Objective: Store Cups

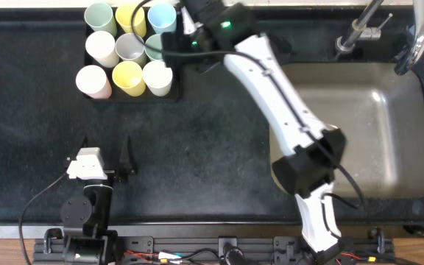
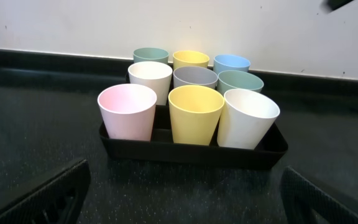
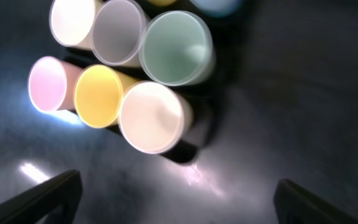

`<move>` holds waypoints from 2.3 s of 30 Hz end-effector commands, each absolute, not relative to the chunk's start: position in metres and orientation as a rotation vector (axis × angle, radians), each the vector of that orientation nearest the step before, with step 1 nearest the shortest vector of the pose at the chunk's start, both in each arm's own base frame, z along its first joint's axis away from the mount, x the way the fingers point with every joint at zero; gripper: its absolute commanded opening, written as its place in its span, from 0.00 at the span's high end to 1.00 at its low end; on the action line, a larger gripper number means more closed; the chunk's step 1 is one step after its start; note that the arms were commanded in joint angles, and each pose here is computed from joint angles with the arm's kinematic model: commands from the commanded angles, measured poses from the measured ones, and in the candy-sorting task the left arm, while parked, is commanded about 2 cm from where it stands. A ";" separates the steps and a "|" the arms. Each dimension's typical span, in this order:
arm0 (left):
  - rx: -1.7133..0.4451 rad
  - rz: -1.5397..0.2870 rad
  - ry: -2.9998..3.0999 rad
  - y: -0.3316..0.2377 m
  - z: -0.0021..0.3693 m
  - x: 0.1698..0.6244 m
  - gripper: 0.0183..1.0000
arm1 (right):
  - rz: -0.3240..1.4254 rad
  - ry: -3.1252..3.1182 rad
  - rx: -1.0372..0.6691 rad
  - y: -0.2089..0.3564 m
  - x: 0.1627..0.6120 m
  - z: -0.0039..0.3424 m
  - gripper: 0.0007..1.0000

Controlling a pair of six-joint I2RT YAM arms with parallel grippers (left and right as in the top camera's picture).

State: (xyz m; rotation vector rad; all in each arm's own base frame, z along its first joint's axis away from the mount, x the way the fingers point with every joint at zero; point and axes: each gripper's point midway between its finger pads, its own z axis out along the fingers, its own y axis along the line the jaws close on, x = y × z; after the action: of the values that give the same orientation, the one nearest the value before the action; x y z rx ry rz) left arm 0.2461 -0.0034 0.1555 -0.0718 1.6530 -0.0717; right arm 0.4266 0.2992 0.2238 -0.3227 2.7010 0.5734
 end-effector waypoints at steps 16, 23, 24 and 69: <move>-0.055 -0.055 1.649 -0.003 0.156 0.246 0.00 | 0.236 2.365 -0.123 0.094 0.388 0.286 0.00; -0.055 -0.054 1.649 -0.003 0.156 0.246 0.00 | 0.210 2.093 0.065 0.021 0.341 0.293 0.00; -0.055 -0.054 1.649 -0.003 0.156 0.246 0.00 | 0.210 2.041 0.075 0.015 0.335 0.296 0.00; -0.055 -0.054 1.649 -0.003 0.156 0.246 0.00 | 0.319 1.440 0.145 0.019 0.245 0.209 0.00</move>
State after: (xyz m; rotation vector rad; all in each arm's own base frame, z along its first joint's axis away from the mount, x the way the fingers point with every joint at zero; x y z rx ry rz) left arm 0.2461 -0.0034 0.1554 -0.0718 1.6530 -0.0717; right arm 0.2471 0.0158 0.2093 0.1476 1.4612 0.2941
